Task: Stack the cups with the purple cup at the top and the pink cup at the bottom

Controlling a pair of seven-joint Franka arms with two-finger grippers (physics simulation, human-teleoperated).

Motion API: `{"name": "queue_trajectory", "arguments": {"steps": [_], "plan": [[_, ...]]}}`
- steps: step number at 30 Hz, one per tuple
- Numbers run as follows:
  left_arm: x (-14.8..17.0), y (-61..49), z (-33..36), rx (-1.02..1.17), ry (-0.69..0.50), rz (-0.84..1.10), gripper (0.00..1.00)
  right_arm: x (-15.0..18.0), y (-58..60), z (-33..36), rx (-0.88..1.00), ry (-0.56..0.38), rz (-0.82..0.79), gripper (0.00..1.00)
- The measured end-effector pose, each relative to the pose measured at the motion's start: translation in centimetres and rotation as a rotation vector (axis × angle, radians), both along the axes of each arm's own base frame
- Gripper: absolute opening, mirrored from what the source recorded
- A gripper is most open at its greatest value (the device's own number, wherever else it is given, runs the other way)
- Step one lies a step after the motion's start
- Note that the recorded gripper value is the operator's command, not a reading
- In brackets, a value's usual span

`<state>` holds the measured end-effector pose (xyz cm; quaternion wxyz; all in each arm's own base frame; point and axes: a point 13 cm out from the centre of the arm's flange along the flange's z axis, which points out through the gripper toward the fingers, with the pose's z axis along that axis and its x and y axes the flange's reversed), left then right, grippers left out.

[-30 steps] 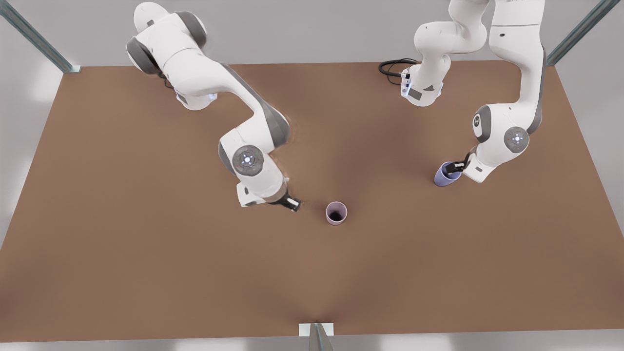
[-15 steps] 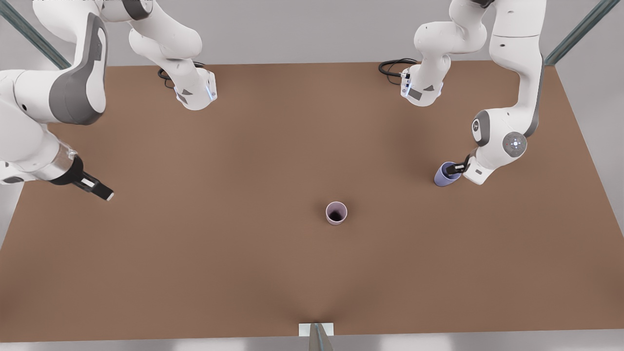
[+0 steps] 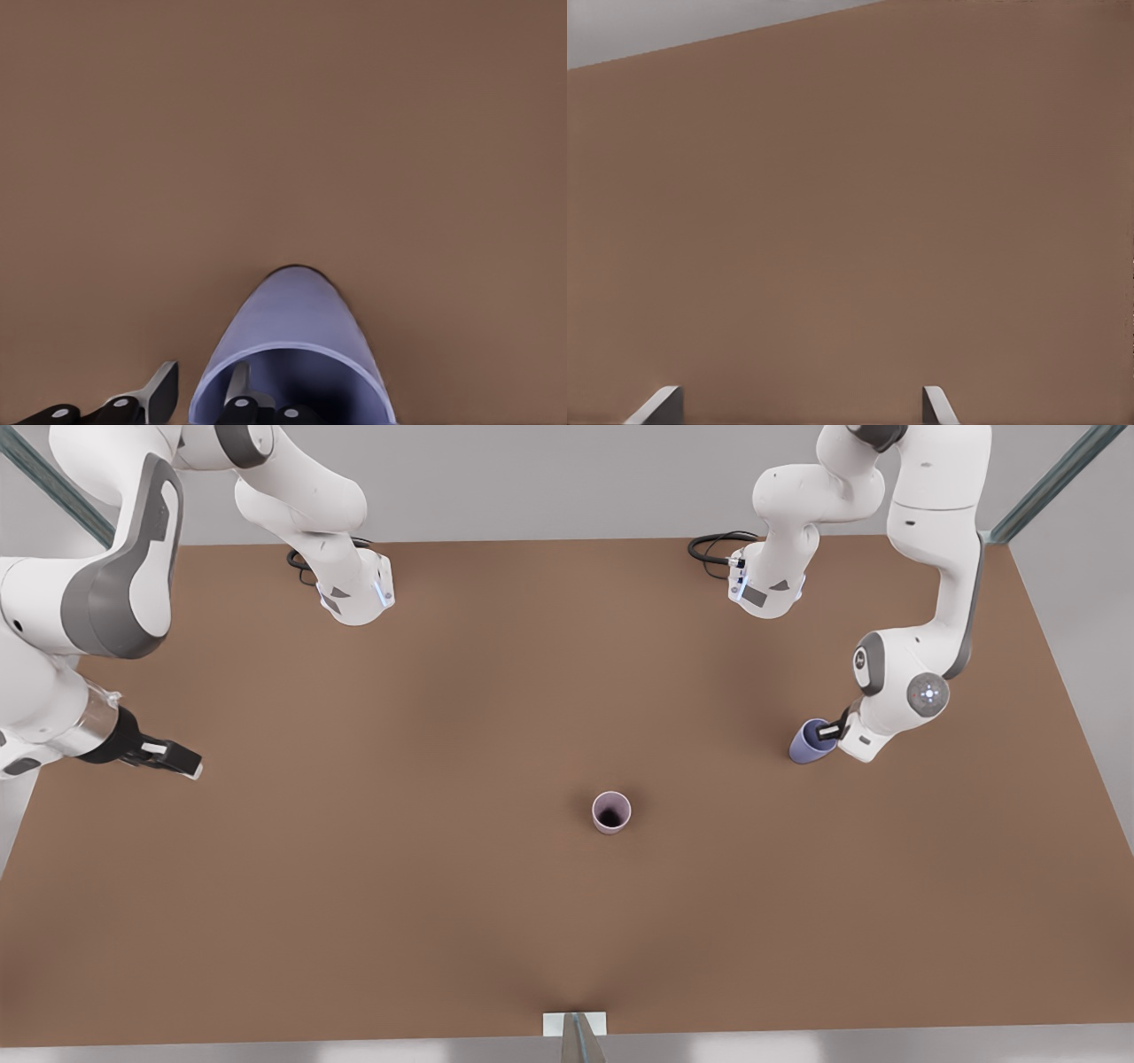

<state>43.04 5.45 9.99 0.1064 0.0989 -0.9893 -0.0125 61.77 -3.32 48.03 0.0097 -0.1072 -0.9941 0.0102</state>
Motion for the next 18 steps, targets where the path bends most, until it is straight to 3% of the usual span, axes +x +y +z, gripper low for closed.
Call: {"name": "queue_trajectory", "arguments": {"steps": [3,7,13,18], "plan": [[0.2,0.0,-0.1,0.001,-0.006,0.001,0.22,0.0,0.1,-0.1,-0.004,0.003,0.037,1.0],[0.5,-0.1,0.1,-0.001,-0.018,0.011,0.21,0.0,0.2,-0.1,-0.005,0.006,0.076,1.0],[4.1,-0.8,2.9,0.0,-0.088,-0.002,0.21,0.1,0.0,-0.1,-0.005,0.004,0.115,1.0],[12.3,-3.7,11.2,-0.001,-0.214,-0.058,0.21,0.1,-0.1,-0.1,-0.005,0.003,0.14,1.0]]}}
